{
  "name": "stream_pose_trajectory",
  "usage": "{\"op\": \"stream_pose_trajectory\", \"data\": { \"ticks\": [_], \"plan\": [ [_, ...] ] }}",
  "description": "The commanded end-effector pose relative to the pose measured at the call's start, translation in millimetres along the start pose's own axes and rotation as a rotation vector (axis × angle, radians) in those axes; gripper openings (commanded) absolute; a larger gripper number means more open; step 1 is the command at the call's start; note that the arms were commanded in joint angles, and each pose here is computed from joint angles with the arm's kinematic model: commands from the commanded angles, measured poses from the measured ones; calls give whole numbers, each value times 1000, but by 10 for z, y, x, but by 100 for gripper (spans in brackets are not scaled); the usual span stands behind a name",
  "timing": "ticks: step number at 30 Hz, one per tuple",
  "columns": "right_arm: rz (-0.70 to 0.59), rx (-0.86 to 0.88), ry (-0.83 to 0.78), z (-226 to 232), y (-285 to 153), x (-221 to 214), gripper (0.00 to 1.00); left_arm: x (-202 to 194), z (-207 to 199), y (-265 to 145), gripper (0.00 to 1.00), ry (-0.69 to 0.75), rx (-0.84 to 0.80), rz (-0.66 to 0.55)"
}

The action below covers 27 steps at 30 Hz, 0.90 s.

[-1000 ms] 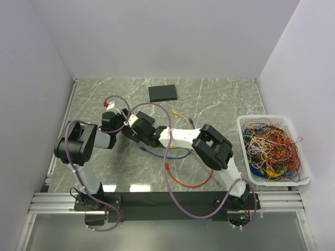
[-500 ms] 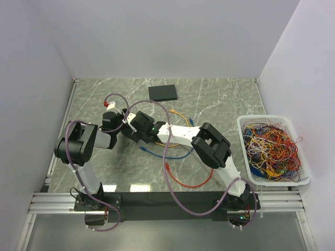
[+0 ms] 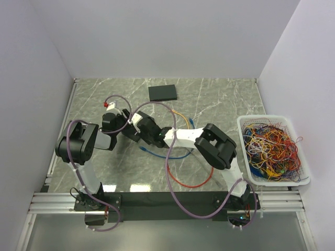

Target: Insert the plug into the switch port

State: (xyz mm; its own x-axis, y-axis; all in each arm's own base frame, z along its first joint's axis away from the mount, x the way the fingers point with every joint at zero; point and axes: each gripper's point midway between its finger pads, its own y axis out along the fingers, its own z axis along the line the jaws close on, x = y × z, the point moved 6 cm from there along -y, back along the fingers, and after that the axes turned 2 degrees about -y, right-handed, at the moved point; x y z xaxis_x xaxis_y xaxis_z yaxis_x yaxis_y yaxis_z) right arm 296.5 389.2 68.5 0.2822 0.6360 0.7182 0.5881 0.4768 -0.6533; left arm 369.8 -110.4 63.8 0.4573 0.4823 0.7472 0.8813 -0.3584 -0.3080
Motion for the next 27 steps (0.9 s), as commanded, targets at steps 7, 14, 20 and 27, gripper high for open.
{"op": "stream_pose_trajectory", "data": {
  "ticks": [7,14,20,27],
  "plan": [
    [-658,100,144,-110,-403,1700,0,-755,-446,-212,65,-74,-209,313],
    [-703,164,167,-102,-348,1936,0,-1037,-578,-262,65,-68,-241,360],
    [-733,207,183,-54,-295,2076,0,-1188,-679,-307,65,-71,-261,390],
    [-777,270,136,-3,-360,2161,0,-1321,-810,-428,65,-32,-336,443]
  ]
}}
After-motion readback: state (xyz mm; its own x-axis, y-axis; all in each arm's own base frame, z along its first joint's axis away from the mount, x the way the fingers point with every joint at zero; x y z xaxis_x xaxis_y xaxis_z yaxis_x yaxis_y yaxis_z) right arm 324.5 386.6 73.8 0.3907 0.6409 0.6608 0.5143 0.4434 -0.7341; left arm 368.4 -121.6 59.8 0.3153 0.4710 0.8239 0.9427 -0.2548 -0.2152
